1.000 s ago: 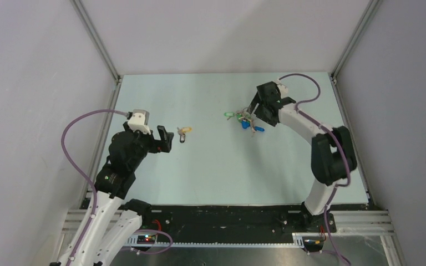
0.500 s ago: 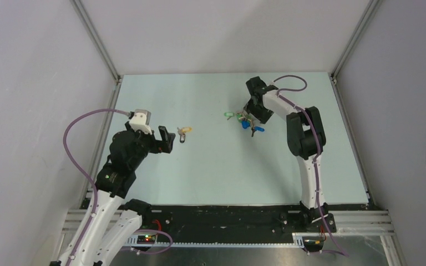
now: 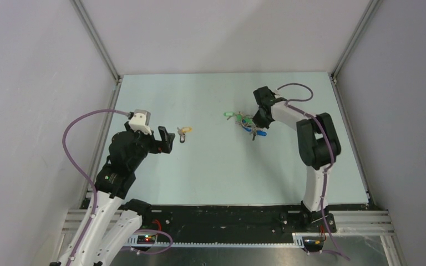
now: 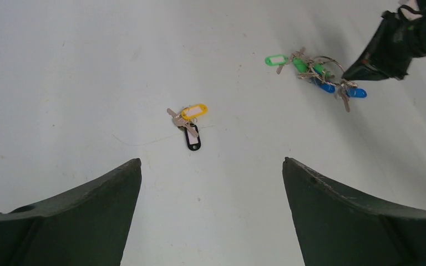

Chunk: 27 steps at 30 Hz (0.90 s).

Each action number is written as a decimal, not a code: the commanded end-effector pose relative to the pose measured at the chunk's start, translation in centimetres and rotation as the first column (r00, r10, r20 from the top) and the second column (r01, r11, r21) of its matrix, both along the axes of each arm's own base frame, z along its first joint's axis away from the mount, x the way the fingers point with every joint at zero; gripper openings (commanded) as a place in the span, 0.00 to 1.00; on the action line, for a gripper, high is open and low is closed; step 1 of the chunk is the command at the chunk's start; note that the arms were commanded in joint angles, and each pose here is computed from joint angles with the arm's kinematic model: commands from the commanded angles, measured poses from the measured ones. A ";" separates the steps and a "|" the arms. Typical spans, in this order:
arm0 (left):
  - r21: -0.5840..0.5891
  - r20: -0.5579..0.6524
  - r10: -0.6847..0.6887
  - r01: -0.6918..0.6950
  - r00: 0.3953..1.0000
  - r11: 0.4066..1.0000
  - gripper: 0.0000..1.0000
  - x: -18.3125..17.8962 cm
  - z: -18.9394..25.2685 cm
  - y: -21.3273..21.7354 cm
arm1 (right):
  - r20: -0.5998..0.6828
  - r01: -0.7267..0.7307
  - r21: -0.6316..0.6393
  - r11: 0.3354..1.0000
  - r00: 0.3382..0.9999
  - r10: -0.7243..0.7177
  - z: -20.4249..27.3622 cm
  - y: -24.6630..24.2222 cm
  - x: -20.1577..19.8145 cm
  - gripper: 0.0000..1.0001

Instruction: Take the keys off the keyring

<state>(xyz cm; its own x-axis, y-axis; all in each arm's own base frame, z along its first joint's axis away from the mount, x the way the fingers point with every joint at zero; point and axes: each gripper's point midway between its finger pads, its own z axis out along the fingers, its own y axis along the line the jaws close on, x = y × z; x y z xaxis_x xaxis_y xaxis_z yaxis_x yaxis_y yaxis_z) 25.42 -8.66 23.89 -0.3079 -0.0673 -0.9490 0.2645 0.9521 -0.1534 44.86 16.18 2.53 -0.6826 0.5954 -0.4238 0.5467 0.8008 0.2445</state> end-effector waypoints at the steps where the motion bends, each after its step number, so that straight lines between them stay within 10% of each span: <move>1: 0.007 0.068 -0.001 0.001 0.998 1.000 1.00 0.1 2.3 0.3 | 0.245 -0.214 -0.026 0.977 0.946 0.214 8.3 1.6 -0.4 0.00; 10: -0.142 -0.019 -0.059 0.056 0.998 0.988 1.00 0.2 2.2 -2.2 | 0.483 -0.519 -0.119 0.847 0.714 0.506 18.7 3.8 -6.4 0.00; 16: -0.342 -0.026 -0.192 0.172 0.981 0.924 1.00 0.5 2.6 -6.0 | 0.658 -0.696 -0.167 0.698 0.449 0.605 25.3 6.0 -10.3 0.00; 27: -0.285 0.318 -0.320 0.412 0.892 0.865 0.95 0.6 6.8 -12.0 | 0.809 -0.766 -0.353 0.538 0.038 0.586 35.7 6.9 -16.4 0.00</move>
<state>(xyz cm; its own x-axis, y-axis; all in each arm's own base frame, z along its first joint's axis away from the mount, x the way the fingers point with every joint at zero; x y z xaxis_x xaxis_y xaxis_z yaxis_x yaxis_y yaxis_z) 26.18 -18.74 26.24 -0.3497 -0.3101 -0.8840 0.5305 0.7122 -0.4597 30.74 22.51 32.16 -0.4021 0.1480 -0.9036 -0.5960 0.7068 0.3810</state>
